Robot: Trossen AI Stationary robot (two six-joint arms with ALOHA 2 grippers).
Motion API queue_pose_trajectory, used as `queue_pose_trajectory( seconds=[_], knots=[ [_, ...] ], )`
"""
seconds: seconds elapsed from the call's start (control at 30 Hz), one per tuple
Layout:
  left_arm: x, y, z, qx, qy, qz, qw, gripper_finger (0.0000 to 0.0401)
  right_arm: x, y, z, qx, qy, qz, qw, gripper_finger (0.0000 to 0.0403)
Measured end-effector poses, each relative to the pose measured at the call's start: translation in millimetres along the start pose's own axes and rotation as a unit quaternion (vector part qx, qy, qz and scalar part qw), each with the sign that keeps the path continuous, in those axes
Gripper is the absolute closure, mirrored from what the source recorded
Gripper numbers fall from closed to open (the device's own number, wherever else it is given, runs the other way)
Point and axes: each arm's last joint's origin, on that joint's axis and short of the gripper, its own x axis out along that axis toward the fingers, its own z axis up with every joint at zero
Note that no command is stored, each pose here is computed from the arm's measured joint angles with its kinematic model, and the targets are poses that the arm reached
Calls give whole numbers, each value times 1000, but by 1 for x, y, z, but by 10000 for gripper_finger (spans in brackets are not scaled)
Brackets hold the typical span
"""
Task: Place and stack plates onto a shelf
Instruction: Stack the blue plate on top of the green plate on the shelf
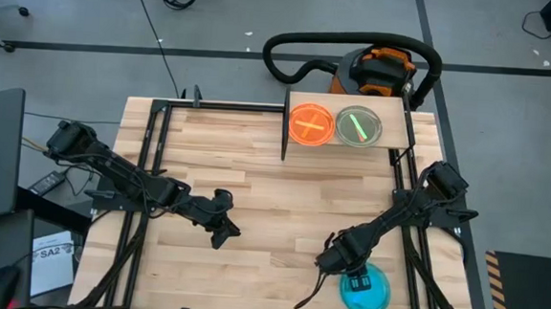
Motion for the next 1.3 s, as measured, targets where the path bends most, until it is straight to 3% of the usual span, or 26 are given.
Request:
queue_pose_trajectory(
  seconds=[0.4,1.03,1.3],
  knots=[
    [0,0,0,0,0,0,1000,326,0,1,2,-5,-14,-1,1000,283],
    [0,0,0,0,0,0,1000,326,0,1,3,-11,-17,-1,1000,389],
    [0,0,0,0,0,0,1000,326,0,1,3,-10,-17,-1,1000,396]
  ],
)
